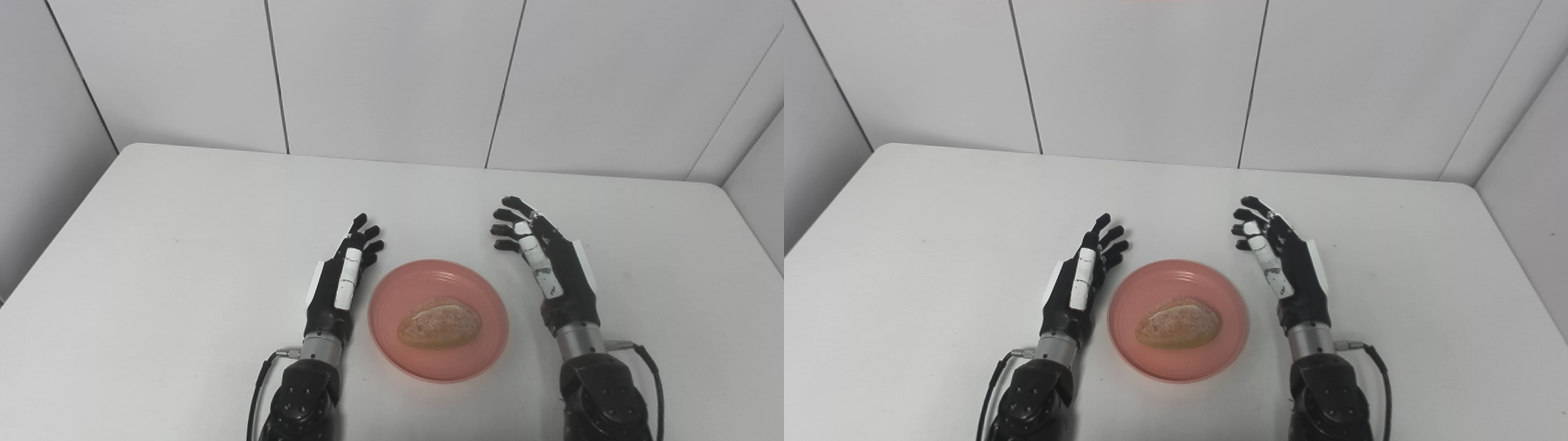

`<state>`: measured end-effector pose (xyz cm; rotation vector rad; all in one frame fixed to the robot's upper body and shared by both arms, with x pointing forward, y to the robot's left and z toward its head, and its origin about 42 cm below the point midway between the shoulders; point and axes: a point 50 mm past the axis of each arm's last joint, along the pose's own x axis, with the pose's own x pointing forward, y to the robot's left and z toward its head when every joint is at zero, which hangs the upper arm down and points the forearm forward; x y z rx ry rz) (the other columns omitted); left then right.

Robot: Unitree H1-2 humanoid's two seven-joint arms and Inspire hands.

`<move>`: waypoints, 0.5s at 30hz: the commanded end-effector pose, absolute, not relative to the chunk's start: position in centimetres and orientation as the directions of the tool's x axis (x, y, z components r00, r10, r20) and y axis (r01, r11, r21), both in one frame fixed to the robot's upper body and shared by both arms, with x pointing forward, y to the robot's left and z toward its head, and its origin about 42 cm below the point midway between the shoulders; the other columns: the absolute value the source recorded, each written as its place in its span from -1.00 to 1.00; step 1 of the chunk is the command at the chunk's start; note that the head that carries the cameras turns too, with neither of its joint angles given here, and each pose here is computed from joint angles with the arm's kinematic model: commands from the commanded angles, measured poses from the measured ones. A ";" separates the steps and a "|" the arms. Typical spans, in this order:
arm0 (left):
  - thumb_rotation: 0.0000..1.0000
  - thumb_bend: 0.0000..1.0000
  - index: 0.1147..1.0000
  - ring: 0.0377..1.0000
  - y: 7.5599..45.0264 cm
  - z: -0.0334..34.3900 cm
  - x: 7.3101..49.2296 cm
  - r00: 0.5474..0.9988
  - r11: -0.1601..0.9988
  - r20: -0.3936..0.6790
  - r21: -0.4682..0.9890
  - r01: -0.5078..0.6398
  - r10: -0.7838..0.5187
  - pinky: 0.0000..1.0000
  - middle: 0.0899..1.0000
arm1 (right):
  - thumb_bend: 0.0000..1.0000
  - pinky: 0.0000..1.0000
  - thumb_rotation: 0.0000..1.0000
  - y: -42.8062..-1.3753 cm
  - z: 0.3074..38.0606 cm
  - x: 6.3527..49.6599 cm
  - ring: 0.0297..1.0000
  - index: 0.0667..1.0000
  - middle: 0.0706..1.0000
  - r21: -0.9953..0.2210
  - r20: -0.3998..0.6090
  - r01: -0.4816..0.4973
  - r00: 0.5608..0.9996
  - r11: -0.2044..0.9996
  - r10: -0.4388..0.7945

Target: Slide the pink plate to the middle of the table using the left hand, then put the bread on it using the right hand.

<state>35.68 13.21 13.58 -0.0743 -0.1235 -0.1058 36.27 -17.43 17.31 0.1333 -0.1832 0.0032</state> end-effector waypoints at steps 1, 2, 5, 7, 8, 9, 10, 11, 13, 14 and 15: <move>1.00 0.46 0.85 0.86 13.1 14.2 35.5 0.978 0.993 0.186 -0.046 0.108 -0.098 0.99 0.85 | 0.65 0.54 0.79 -17.5 17.7 36.2 0.59 0.62 0.60 0.183 0.246 0.006 0.968 0.983 -0.052; 1.00 0.45 0.86 0.87 13.1 14.1 35.4 0.977 0.993 0.188 -0.041 0.112 -0.102 0.99 0.85 | 0.65 0.55 0.79 -17.4 17.2 36.1 0.59 0.62 0.60 0.197 0.235 0.014 0.970 0.980 -0.062; 1.00 0.47 0.87 0.90 13.0 14.2 35.0 0.977 0.993 0.181 -0.034 0.117 -0.109 1.00 0.87 | 0.66 0.58 0.82 -17.1 15.8 35.5 0.62 0.66 0.64 0.228 0.209 0.035 0.974 0.973 -0.084; 1.00 0.49 0.87 0.91 12.8 14.3 34.7 0.978 0.992 0.174 -0.026 0.122 -0.116 1.00 0.88 | 0.66 0.61 0.83 -16.8 15.0 35.0 0.64 0.69 0.66 0.243 0.198 0.049 0.975 0.969 -0.099; 1.00 0.49 0.86 0.93 12.7 14.3 34.5 0.978 0.992 0.172 -0.021 0.125 -0.120 1.00 0.89 | 0.65 0.69 0.86 -16.6 14.7 34.7 0.69 0.81 0.76 0.248 0.195 0.054 0.975 0.967 -0.104; 1.00 0.49 0.86 0.94 12.5 14.4 34.3 0.977 0.992 0.170 -0.012 0.128 -0.124 1.00 0.90 | 0.64 0.73 0.87 -16.5 14.2 34.4 0.72 0.88 0.81 0.255 0.193 0.069 0.974 0.964 -0.121; 1.00 0.51 0.86 0.96 12.4 14.5 34.1 0.977 0.991 0.169 -0.005 0.130 -0.127 1.00 0.90 | 0.63 0.79 0.89 -16.4 13.9 34.2 0.76 0.95 0.88 0.260 0.192 0.080 0.972 0.962 -0.133; 1.00 0.51 0.85 0.96 12.1 14.6 33.8 0.977 0.991 0.167 -0.005 0.135 -0.132 1.00 0.91 | 0.62 0.81 0.90 -16.3 13.6 34.0 0.78 0.97 0.91 0.263 0.191 0.092 0.971 0.961 -0.145; 1.00 0.51 0.87 0.99 11.8 14.7 33.4 0.977 0.990 0.164 -0.008 0.141 -0.138 1.00 0.93 | 0.62 0.87 0.94 -16.2 13.1 33.8 0.82 0.99 0.95 0.259 0.188 0.105 0.970 0.960 -0.157; 1.00 0.47 0.90 1.00 11.6 14.7 33.2 0.977 0.990 0.163 -0.010 0.143 -0.139 1.00 0.96 | 0.62 0.89 0.97 -16.1 12.9 33.6 0.84 1.00 0.95 0.254 0.183 0.112 0.970 0.961 -0.161; 1.00 0.45 0.94 1.00 11.4 14.7 33.0 0.977 0.990 0.161 -0.009 0.142 -0.139 1.00 0.98 | 0.63 0.90 0.99 -16.1 12.7 33.5 0.85 1.00 0.93 0.249 0.174 0.112 0.972 0.962 -0.158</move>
